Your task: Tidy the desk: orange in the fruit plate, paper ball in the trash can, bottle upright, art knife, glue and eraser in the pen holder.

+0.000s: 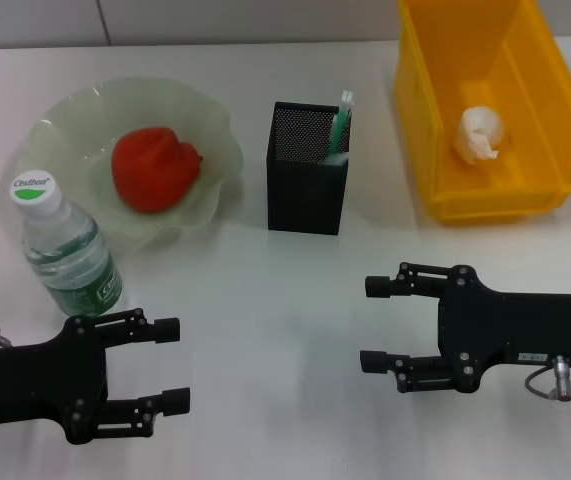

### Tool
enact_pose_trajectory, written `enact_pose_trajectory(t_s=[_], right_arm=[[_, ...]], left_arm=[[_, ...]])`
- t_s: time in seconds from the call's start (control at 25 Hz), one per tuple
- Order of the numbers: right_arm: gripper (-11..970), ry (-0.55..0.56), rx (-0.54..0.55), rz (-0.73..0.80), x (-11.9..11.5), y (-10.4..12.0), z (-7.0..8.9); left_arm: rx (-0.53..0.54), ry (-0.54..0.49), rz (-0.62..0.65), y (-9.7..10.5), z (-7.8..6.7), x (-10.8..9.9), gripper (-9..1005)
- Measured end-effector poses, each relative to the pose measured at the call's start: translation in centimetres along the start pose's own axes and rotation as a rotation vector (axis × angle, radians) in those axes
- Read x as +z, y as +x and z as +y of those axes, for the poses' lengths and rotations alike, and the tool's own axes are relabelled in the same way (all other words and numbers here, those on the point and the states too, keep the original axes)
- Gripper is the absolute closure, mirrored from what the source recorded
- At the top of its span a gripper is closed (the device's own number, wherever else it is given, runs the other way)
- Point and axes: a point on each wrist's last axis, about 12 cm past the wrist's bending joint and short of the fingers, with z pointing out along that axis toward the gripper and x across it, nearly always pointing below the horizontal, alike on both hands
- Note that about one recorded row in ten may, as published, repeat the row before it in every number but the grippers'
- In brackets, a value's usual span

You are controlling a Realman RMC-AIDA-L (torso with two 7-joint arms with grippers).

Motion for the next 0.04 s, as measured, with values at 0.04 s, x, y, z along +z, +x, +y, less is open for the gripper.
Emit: enact_pose_trajectory(t_s=[0.04], right_arm=[[183, 0.000, 0.000, 0.000, 0.00, 0.00, 0.00]], left_arm=[[0.000, 0.000, 0.000, 0.00, 0.00, 0.00, 211]])
